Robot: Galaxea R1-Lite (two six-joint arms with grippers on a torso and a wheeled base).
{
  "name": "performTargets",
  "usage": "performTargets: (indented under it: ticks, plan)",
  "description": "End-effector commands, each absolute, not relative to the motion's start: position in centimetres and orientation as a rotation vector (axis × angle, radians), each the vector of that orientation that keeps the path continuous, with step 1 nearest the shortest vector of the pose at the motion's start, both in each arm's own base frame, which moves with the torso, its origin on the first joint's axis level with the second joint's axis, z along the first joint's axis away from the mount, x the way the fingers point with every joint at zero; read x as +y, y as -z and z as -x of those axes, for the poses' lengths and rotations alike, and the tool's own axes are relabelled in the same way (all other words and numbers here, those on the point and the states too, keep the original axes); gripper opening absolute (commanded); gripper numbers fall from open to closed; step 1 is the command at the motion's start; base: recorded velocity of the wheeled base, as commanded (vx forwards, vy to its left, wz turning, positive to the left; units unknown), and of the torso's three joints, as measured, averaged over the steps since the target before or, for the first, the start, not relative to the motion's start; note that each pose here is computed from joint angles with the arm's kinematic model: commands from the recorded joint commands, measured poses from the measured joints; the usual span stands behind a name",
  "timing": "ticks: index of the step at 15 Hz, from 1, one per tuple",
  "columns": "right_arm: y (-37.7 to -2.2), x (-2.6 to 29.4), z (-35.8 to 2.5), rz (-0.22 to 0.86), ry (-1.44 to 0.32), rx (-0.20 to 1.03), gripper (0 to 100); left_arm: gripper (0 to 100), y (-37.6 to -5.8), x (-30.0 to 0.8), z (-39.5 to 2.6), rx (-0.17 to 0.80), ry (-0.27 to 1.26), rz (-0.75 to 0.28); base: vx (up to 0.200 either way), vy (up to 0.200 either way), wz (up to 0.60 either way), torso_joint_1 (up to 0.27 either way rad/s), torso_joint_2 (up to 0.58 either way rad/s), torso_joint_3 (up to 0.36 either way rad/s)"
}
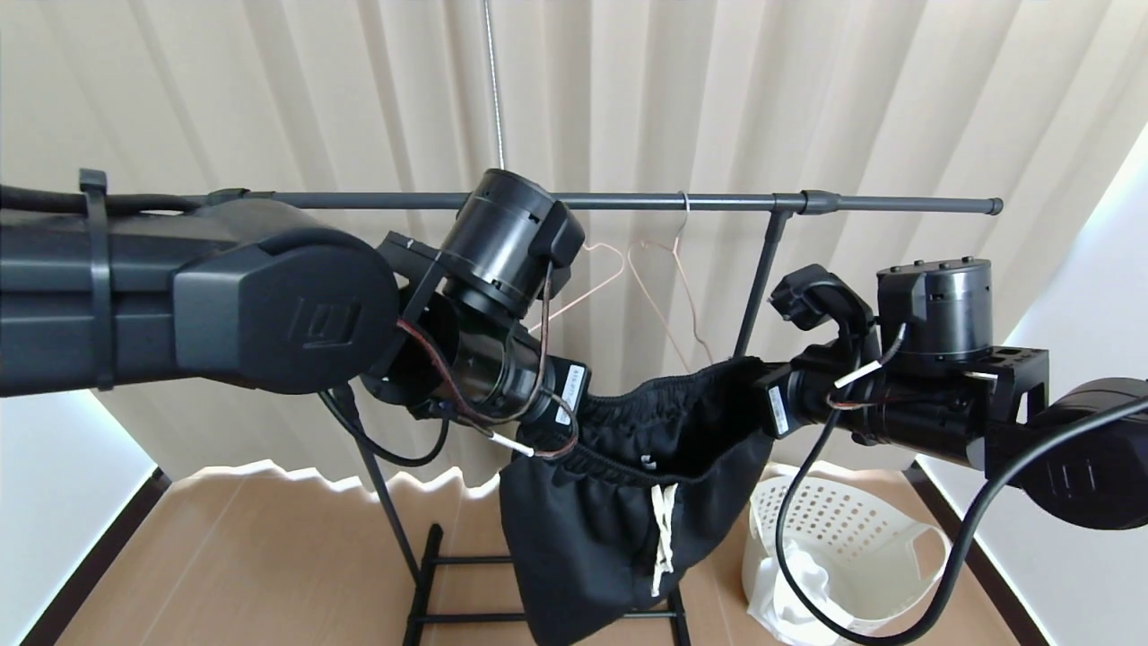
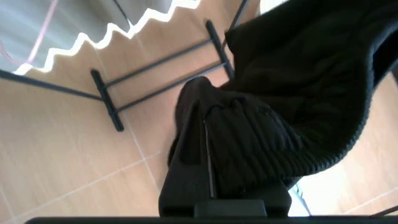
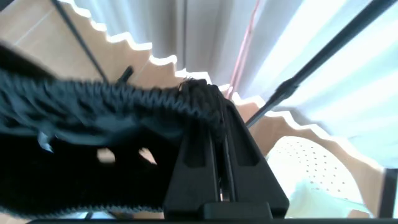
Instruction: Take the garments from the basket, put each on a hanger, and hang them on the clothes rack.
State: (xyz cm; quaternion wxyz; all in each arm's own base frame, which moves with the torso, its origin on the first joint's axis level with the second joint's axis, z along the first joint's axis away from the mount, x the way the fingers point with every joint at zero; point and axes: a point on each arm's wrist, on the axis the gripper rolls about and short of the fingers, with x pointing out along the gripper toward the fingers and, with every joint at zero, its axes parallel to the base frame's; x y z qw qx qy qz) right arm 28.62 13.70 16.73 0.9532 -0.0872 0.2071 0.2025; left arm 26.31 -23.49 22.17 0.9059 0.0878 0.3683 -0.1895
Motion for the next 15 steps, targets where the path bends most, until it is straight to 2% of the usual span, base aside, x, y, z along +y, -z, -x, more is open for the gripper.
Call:
performTargets:
  ticks: [1,8,9,13,15]
  plan:
    - [-17.6,14.1,-28.0,0.181,-0.406,0.391,0,0,-21.2,-23.1,-25.8,0.792,0.386,-0.198,0.0,0.0,0.0,0.0,0.0,0.0]
    - [-17.8,14.0,-27.8,0.181,-0.392,0.383,0,0,-21.0,-21.0,-23.6,0.766,0.405,-0.215,0.0,0.0,0.0,0.0,0.0,0.0]
    - [-17.8,14.0,-27.7,0.182,-0.393,0.383,0,100,-21.2,-20.4,-23.0,0.753,0.418,-0.218,0.0,0.0,0.0,0.0,0.0,0.0]
    - [-17.6,14.5,-27.2,0.193,-0.401,0.389,0,100,-21.7,-18.9,-21.3,0.731,0.47,-0.223,0.0,0.0,0.0,0.0,0.0,0.0]
    - [-17.6,15.2,-26.7,0.2,-0.424,0.388,0,100,-22.5,-16.7,-20.8,0.717,0.475,-0.202,0.0,0.0,0.0,0.0,0.0,0.0]
